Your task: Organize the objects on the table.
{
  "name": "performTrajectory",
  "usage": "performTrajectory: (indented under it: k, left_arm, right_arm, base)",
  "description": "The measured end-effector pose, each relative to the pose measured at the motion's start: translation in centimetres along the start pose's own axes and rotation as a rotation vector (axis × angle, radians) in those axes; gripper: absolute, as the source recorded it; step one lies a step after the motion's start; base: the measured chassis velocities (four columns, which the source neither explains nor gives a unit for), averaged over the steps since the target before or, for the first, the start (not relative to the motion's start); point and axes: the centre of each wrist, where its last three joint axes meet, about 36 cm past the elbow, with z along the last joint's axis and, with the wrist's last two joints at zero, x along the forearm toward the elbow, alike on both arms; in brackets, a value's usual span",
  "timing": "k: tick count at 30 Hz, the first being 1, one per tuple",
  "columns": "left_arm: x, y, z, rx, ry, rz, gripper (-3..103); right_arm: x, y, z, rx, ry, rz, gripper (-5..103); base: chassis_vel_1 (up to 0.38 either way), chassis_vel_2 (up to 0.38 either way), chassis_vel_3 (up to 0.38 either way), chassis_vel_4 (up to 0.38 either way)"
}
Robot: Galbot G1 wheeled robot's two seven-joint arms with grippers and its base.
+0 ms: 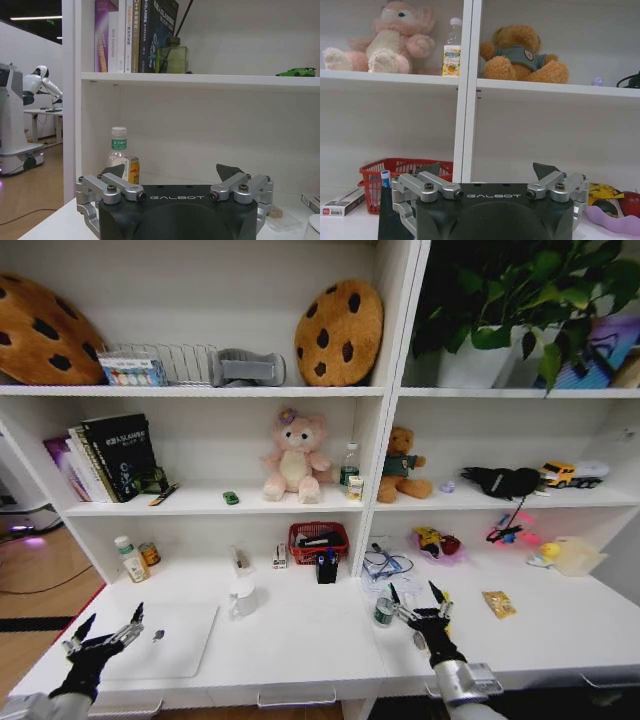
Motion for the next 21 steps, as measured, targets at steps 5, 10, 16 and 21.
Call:
performTrajectory:
  k: [5, 10, 16, 21]
  left_arm:
    - [0.0, 0.0, 0.0, 0.000, 0.000, 0.000, 100]
    - [0.0, 0.0, 0.0, 0.000, 0.000, 0.000, 100]
    - [0.0, 0.0, 0.0, 0.000, 0.000, 0.000, 100]
    - [0.0, 0.0, 0.0, 0.000, 0.000, 0.000, 100]
  right_arm:
    - [-2.4, -0.9, 1.8, 0.031, 0.021, -0.032, 100]
    - [-4.2, -1.9, 2.7, 0.065, 0.028, -0.054, 98]
    - [-4.7, -2.4, 3.0, 0.078, 0.035, -0.059, 77]
    - [-4.3, -2.2, 3.4, 0.072, 0.046, -0.060, 61]
  base:
    - [0.000, 0.000, 0.000, 0.000]
    - [0.000, 0.000, 0.000, 0.000]
    - [0.000, 0.000, 0.000, 0.000]
    - [0.000, 0.000, 0.000, 0.000]
